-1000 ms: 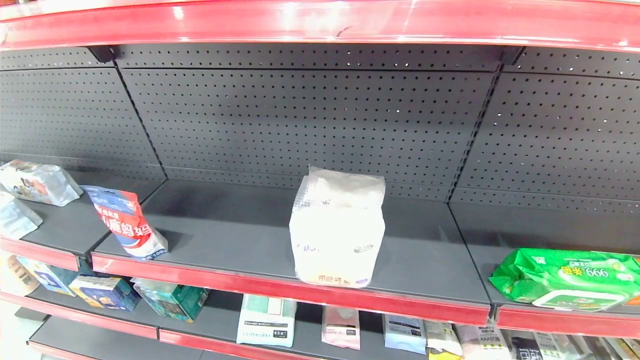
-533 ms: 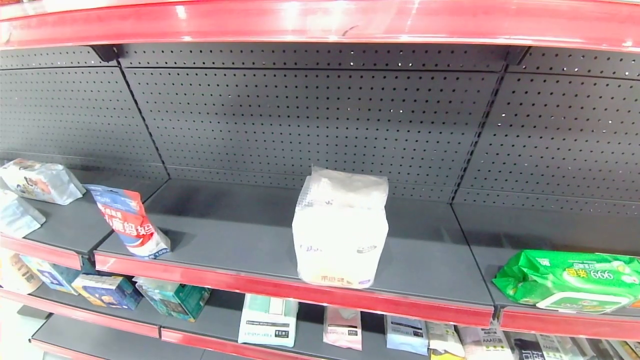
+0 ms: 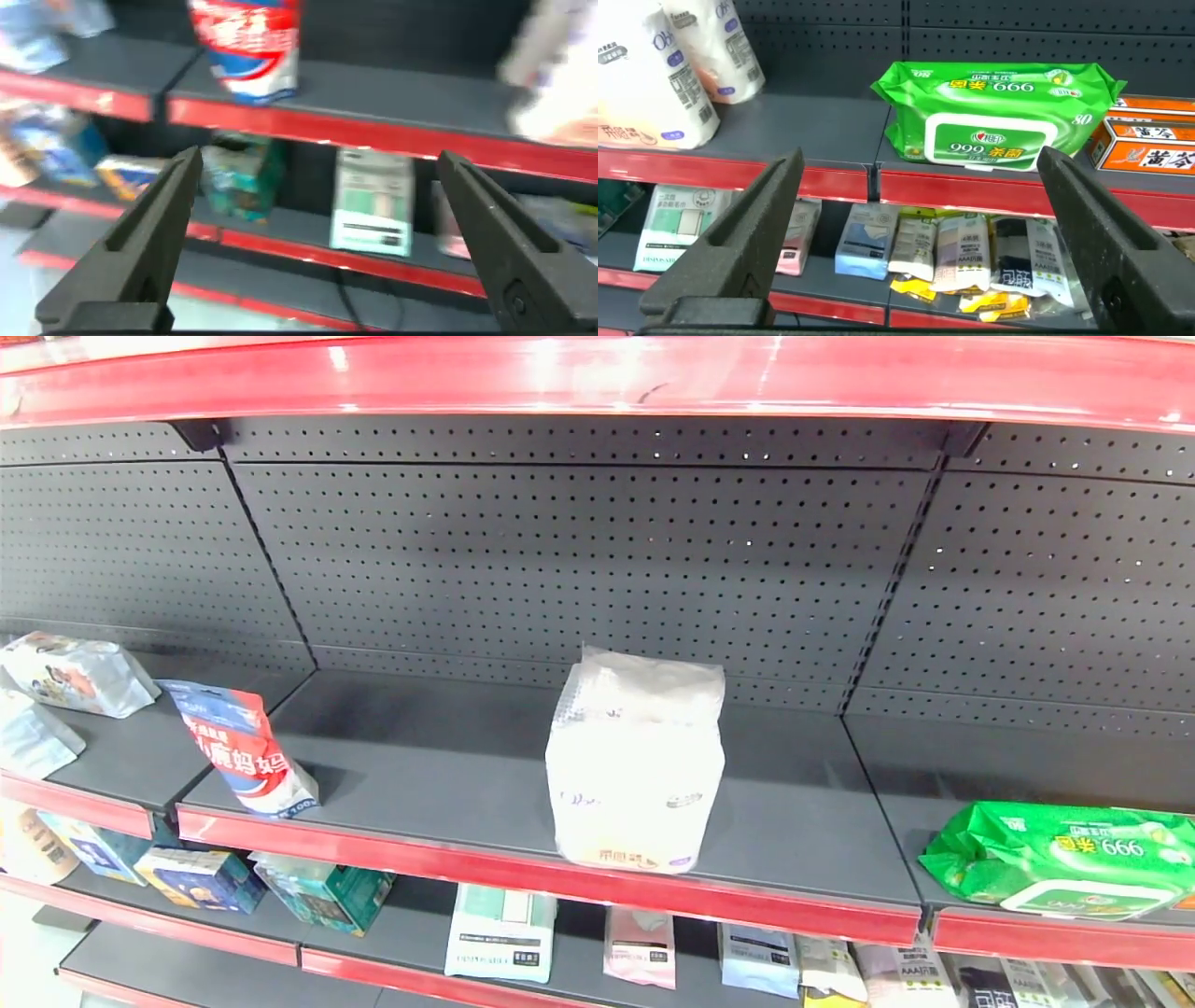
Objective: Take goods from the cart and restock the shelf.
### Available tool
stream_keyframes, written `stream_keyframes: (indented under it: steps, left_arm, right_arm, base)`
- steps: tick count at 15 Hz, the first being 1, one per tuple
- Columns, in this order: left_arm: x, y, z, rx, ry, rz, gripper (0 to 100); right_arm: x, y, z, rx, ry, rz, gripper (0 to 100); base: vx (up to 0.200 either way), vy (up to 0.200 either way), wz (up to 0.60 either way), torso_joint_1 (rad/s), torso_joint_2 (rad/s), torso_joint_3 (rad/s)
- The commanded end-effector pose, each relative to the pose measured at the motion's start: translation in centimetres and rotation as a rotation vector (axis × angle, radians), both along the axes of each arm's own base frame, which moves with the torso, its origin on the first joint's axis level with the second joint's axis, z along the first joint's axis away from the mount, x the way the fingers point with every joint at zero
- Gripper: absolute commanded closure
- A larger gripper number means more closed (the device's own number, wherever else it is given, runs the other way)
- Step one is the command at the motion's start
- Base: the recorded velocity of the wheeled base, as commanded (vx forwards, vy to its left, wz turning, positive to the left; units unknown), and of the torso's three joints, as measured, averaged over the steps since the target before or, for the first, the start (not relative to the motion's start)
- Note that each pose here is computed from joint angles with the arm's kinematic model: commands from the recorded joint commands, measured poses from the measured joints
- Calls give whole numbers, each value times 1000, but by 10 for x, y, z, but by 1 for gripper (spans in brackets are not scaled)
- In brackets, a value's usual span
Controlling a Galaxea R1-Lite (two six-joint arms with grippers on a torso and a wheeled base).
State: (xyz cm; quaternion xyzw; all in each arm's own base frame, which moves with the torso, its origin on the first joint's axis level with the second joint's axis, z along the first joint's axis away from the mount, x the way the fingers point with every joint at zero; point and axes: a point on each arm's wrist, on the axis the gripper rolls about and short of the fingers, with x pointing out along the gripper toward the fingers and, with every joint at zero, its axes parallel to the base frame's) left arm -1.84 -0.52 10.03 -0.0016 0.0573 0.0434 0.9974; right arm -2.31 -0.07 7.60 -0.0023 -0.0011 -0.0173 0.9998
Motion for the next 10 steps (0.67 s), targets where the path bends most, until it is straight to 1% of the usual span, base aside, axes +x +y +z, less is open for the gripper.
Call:
stream_keyframes:
  steps: [1, 3, 4, 5, 6, 7, 8, 9, 10]
  left_arm:
    - [0, 1, -14, 31, 3, 70, 0]
    - [1, 3, -13, 28, 23, -14, 0]
    - [2, 5, -13, 28, 30, -166, 0]
    - [2, 7, -13, 31, 23, -232, 0]
    - [1, 8, -14, 37, 9, -220, 0]
    - [0, 9, -16, 40, -4, -159, 0]
    - [1, 10, -15, 39, -16, -118, 0]
    - [4, 12, -17, 16, -66, -9, 0]
    - [4, 12, -17, 17, -63, -16, 0]
  right_arm:
    - [0, 0, 0, -1, 1, -1, 0]
    - [0, 0, 0, -1, 1, -1, 0]
    - [0, 0, 0, -1, 1, -1, 0]
    - [0, 0, 0, -1, 1, -1, 0]
    - [0, 0, 0, 0, 1, -1, 0]
    - [0, 0, 0, 0, 1, -1, 0]
    - [0, 0, 0, 0, 1, -1, 0]
    - [0, 0, 0, 0, 1, -1, 0]
    - [0, 0, 0, 0, 1, -1, 0]
  base:
    - [0, 0, 0, 0, 0, 0]
    - [0, 0, 0, 0, 0, 0]
    - [0, 0, 0, 0, 0, 0]
    - [0, 0, 0, 0, 0, 0]
    - [0, 0, 0, 0, 0, 0]
    - [0, 0, 0, 0, 0, 0]
    - [0, 0, 0, 0, 0, 0]
    - [0, 0, 0, 0, 0, 0]
    - [0, 0, 0, 0, 0, 0]
